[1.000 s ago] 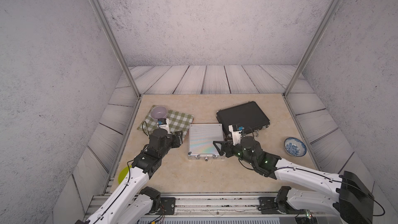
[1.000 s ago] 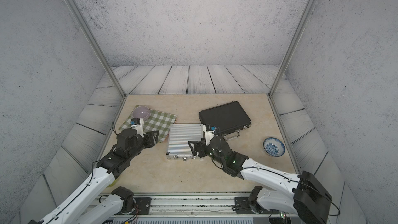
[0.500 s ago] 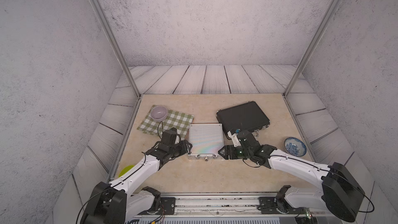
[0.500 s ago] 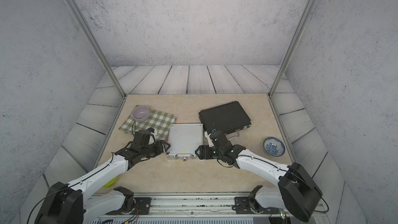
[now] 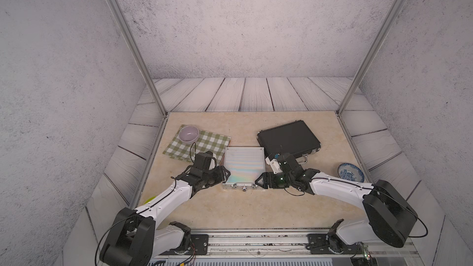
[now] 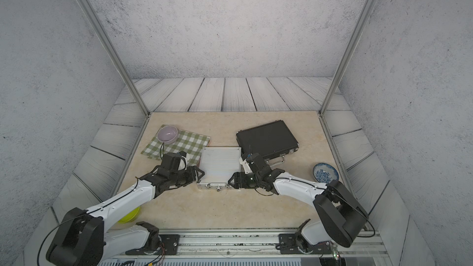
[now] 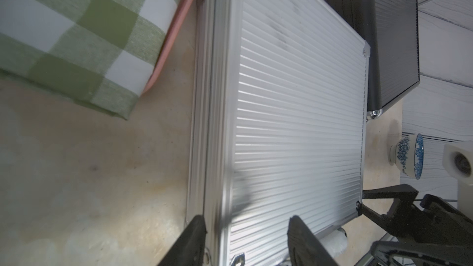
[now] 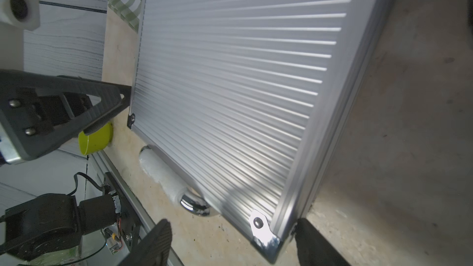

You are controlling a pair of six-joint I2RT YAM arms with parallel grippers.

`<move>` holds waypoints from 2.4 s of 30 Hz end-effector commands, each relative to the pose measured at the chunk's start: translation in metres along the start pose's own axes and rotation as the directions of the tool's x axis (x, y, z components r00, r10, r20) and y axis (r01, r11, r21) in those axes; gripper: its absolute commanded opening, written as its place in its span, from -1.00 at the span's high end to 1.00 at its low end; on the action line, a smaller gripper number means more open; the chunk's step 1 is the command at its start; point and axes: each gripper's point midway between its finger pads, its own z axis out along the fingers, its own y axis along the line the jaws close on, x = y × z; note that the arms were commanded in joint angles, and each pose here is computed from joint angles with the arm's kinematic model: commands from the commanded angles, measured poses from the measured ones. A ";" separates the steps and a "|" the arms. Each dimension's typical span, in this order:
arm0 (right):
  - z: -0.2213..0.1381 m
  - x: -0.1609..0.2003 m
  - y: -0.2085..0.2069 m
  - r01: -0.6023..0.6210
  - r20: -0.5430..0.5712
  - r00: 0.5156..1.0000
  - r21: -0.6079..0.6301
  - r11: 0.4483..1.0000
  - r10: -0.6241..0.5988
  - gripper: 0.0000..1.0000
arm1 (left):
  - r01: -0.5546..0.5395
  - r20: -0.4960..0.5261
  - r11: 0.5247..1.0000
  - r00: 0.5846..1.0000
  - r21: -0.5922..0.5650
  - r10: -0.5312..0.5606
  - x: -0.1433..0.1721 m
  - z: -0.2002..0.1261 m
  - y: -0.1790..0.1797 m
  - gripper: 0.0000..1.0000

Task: Open the poker set cases
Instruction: Open the case lid on the poker set case.

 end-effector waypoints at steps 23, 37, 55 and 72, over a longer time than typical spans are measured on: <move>-0.042 -0.021 0.069 0.157 0.055 0.987 -0.206 0.966 -0.148 -0.51 | -0.002 -0.014 0.972 1.000 0.236 0.005 -0.005 -0.046 -0.062 0.02; -0.089 -0.034 0.110 0.247 0.129 0.967 -0.257 0.934 -0.220 -0.50 | -0.018 0.072 0.950 0.997 0.313 -0.005 -0.014 -0.096 -0.092 0.02; -0.115 -0.061 0.145 0.262 0.192 0.960 -0.341 0.903 -0.206 -0.47 | -0.020 0.075 0.914 0.997 0.406 -0.011 -0.035 -0.121 -0.132 0.00; -0.117 -0.109 0.144 0.168 0.186 0.977 -0.383 0.908 -0.102 -0.44 | 0.013 0.039 0.892 0.999 0.451 -0.034 -0.071 -0.119 -0.152 -0.05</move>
